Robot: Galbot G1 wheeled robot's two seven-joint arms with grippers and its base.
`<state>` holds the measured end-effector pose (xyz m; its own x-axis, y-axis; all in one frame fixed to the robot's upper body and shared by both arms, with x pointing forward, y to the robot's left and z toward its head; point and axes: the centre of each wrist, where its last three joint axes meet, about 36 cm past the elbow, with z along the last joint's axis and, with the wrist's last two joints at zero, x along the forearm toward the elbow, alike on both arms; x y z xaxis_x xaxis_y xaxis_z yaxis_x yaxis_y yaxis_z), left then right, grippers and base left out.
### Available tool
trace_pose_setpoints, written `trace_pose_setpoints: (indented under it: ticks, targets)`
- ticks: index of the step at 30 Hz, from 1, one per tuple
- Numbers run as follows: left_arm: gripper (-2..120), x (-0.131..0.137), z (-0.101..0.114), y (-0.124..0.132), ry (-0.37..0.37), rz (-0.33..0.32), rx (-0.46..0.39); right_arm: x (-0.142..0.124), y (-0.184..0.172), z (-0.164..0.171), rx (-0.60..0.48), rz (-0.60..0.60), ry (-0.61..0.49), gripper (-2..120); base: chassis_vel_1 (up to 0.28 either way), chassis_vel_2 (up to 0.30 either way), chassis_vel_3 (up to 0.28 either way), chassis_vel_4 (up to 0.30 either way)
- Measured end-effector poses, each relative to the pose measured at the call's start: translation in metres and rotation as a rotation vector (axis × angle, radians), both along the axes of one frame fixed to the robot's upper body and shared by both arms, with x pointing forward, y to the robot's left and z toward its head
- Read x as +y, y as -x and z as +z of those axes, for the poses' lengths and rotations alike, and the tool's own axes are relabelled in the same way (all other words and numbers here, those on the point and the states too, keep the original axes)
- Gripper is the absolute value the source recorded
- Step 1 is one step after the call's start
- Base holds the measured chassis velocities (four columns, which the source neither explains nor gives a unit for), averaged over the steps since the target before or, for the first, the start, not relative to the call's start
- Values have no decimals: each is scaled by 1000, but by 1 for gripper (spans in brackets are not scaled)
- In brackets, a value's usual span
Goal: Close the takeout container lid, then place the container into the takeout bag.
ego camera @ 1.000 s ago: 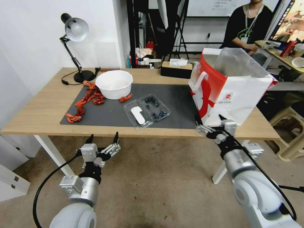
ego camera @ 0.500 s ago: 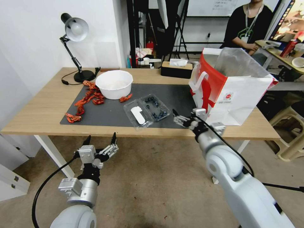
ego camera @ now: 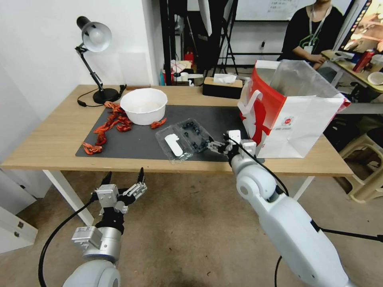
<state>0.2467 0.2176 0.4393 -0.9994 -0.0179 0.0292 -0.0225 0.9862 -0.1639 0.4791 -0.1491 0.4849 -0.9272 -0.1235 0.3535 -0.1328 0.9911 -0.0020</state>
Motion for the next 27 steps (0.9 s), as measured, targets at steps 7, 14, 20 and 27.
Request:
trace_pose_setpoints:
  ticks: [7,14,20,27]
  targets:
    - [100,0,-3,-1,-1,3,-2,3,-10,4,66,-9,17,100,0,0,0,0]
    - [100,0,-5,-1,-1,5,-3,4,-19,7,90,-18,30,100,0,0,0,0]
    - [100,0,-6,-1,-2,6,-6,5,-22,7,111,-17,40,100,0,0,0,0]
    - [100,0,-8,-1,-4,9,-8,4,-18,8,114,-15,40,100,0,0,0,0]
